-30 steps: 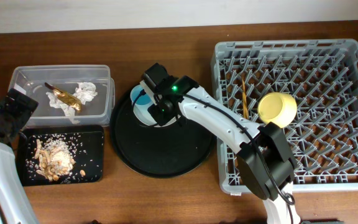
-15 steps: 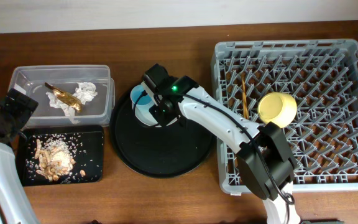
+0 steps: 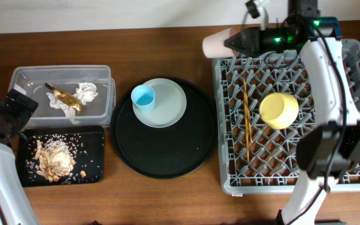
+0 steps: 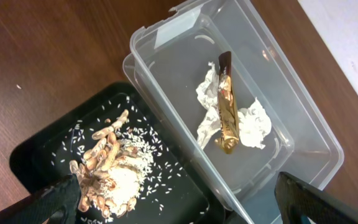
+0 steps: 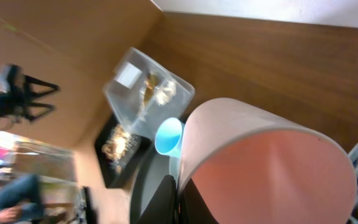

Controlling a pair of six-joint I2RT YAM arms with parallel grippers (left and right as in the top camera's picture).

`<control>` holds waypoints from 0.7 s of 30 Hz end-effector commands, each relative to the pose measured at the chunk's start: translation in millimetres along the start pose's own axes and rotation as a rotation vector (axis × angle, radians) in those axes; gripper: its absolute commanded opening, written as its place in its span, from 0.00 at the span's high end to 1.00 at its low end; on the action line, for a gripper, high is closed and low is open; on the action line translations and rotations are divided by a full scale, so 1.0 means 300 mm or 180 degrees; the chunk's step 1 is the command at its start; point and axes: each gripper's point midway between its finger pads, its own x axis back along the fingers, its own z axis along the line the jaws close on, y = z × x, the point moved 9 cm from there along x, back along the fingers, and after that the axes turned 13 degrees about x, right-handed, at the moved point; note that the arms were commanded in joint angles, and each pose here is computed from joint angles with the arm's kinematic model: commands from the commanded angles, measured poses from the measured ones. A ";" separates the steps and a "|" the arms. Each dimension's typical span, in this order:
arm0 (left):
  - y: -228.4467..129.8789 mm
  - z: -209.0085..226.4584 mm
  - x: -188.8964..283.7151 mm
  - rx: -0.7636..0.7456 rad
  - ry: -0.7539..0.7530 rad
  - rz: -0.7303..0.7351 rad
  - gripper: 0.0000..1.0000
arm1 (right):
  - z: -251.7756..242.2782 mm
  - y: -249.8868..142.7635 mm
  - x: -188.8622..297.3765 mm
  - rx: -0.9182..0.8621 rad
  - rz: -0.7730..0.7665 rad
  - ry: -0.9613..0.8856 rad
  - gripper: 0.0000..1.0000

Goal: Sort waste into correct bins and load items into the dishwasher rack
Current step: 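Carry pink cup into the rack's back-left corner and release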

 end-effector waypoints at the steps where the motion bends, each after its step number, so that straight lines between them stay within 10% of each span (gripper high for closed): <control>1: 0.011 -0.003 0.013 0.0003 -0.0014 -0.0047 0.01 | -0.153 -0.073 -0.025 -0.0014 -0.0579 0.0949 0.96; 17: 0.011 -0.003 0.013 0.0003 -0.0014 -0.0047 0.01 | -0.383 -0.440 -0.063 -0.1247 0.1330 -0.0738 0.95; 21: 0.011 -0.003 0.013 0.0003 -0.0014 -0.0047 0.01 | -0.338 -0.431 0.005 -0.1262 0.1384 -0.0693 0.82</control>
